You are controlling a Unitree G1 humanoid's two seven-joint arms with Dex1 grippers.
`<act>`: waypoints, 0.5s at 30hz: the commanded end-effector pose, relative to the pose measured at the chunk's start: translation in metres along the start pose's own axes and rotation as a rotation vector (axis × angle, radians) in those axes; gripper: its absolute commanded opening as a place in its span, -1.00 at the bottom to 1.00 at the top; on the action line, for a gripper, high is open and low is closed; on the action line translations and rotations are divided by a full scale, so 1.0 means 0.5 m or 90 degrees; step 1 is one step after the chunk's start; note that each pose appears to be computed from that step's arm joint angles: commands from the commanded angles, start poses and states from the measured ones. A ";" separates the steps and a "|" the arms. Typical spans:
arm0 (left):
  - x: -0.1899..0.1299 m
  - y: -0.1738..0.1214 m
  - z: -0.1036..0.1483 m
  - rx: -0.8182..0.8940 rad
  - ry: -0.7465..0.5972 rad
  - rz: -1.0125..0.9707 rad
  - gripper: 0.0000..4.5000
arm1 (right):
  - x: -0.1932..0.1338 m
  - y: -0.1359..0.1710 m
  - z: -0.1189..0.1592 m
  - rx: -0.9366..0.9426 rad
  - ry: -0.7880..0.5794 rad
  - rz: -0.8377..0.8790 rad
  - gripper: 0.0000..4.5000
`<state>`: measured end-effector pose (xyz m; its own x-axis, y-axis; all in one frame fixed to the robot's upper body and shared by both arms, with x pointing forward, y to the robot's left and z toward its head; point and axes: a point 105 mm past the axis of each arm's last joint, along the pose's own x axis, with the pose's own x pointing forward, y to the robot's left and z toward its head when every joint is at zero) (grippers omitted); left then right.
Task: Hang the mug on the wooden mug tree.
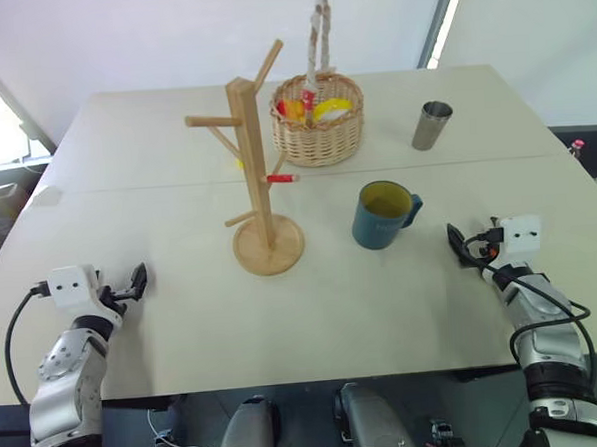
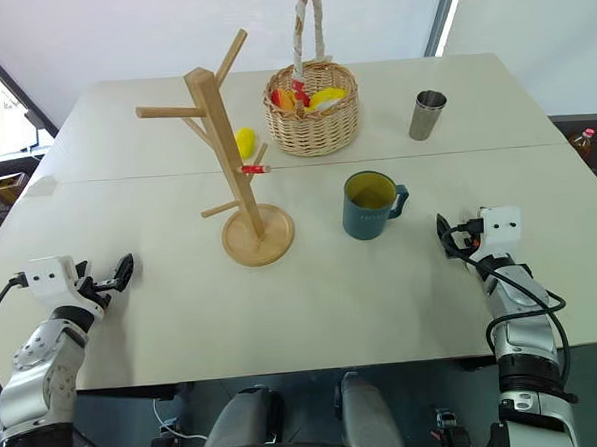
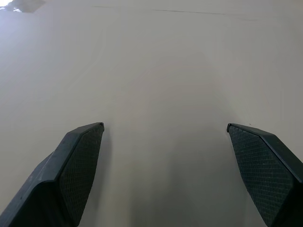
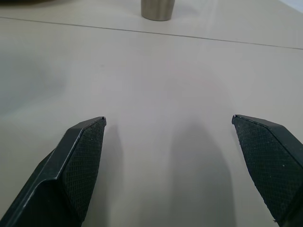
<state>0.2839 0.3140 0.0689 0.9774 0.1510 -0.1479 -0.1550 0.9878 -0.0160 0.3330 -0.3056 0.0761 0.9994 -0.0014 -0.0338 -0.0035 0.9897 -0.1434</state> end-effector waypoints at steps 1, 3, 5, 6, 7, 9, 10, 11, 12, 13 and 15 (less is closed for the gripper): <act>0.002 0.002 0.021 0.009 -0.028 0.011 1.00 | 0.002 0.002 0.016 -0.007 -0.017 0.004 0.97; 0.005 0.003 0.020 0.007 -0.028 0.015 1.00 | 0.004 0.005 0.015 -0.007 -0.017 0.005 0.97; 0.007 0.002 0.018 0.007 -0.028 0.017 1.00 | 0.005 0.007 0.014 -0.007 -0.018 0.007 0.97; 0.008 0.000 0.018 0.002 -0.031 0.016 1.00 | 0.005 0.007 0.014 -0.007 -0.018 0.006 0.97; 0.008 -0.001 0.018 -0.003 -0.033 0.015 1.00 | 0.004 0.007 0.014 -0.007 -0.019 0.005 0.97; 0.007 -0.004 0.018 0.000 -0.035 0.009 1.00 | 0.003 0.005 0.014 -0.007 -0.020 0.003 0.97; 0.006 -0.007 0.017 0.006 -0.033 0.005 1.00 | 0.002 0.004 0.014 -0.007 -0.020 0.003 0.97; 0.005 -0.009 0.017 0.013 -0.034 0.000 1.00 | 0.000 0.003 0.014 -0.008 -0.021 0.002 0.97; 0.004 -0.012 0.017 0.023 -0.034 -0.004 1.00 | -0.002 0.001 0.014 -0.008 -0.021 0.002 0.97; 0.002 -0.015 0.017 0.031 -0.035 -0.011 1.00 | -0.004 -0.002 0.014 -0.009 -0.021 0.002 0.97; -0.004 -0.025 0.020 0.042 -0.043 -0.032 1.00 | -0.008 -0.006 0.013 -0.011 -0.020 0.001 0.97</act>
<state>0.2858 0.3056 0.0668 0.9830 0.1310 -0.1285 -0.1309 0.9913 0.0089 0.3320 -0.3043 0.0757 0.9996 0.0045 -0.0280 -0.0085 0.9892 -0.1461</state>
